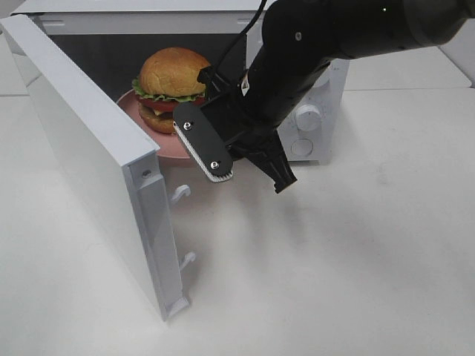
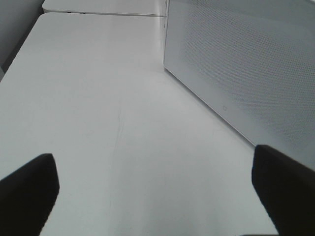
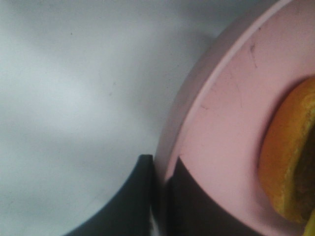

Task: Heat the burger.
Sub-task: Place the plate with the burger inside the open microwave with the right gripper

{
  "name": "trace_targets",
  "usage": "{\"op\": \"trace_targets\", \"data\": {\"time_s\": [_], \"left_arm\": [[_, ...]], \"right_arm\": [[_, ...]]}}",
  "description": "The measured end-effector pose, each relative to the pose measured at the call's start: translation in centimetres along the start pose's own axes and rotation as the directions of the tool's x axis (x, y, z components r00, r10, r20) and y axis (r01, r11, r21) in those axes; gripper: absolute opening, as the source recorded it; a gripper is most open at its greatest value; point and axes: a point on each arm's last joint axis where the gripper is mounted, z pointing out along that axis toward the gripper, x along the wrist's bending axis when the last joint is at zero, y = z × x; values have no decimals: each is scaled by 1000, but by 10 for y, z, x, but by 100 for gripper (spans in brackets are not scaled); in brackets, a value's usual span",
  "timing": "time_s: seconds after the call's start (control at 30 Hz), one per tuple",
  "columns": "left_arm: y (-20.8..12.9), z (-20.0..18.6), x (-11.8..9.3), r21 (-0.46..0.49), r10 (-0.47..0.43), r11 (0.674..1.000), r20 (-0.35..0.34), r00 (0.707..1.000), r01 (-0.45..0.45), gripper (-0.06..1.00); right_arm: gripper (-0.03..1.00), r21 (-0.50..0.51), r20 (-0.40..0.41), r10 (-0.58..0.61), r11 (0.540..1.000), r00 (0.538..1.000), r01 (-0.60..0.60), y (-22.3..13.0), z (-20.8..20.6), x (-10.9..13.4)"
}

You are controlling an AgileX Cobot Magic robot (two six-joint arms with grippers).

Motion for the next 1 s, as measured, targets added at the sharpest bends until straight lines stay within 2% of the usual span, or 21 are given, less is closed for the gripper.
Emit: {"op": "trace_targets", "data": {"time_s": [1.0], "left_arm": [[0,0,0,0,0,1000,0,1000,0,99]], "right_arm": [[7,47,37,105,993,994,-107,-2,42,-55]]}}
